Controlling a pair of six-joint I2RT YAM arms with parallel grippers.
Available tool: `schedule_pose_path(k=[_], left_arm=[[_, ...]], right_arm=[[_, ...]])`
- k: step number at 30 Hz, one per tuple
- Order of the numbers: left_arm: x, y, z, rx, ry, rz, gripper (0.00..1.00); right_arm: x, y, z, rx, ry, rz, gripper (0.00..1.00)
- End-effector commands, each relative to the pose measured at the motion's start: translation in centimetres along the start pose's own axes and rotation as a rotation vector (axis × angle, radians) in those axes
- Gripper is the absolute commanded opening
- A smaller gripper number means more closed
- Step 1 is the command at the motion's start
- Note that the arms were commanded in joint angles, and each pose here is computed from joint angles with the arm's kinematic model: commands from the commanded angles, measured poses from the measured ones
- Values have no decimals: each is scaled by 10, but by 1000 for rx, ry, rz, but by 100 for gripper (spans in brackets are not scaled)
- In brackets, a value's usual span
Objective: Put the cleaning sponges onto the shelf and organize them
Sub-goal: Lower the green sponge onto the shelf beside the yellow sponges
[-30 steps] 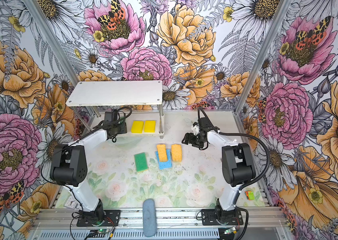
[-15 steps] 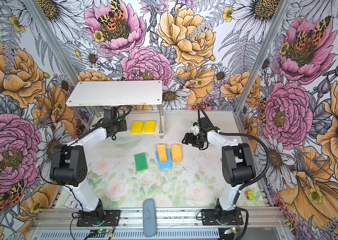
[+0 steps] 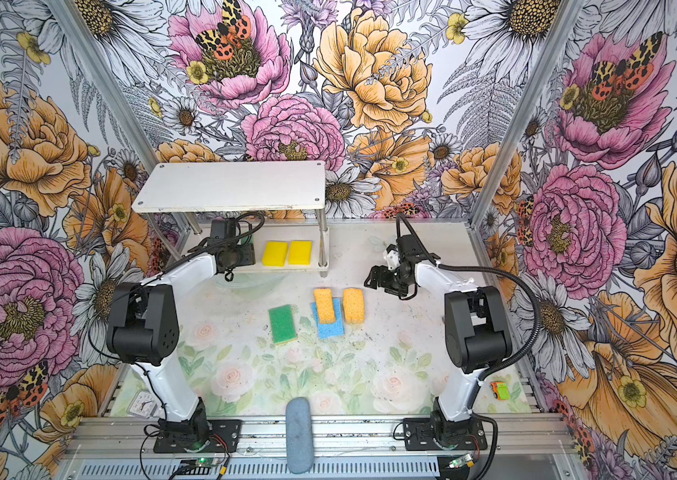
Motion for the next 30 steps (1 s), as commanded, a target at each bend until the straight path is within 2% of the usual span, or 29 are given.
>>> schedule_pose_path(k=[1, 16, 30], left_arm=[[-1, -1, -6, 7, -2, 18, 66], [-7, 0, -2, 27, 18, 51, 67], [-4, 0, -6, 16, 76, 20, 68]], right_arm=[[0, -4, -7, -29, -16, 3, 82], [-2, -2, -4, -22, -14, 6, 82], [-2, -2, -2, -18, -10, 9, 82]])
Point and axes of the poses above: each gripper's point midway between its finger pads, its own y axis out along the fingers, its own x axis along the line the jaws close on, z = x × y, the point moved 4 cm from there along -y, back along the fingers, and after that the axes turned 13 degrees about -y, right-handed, at the moved point
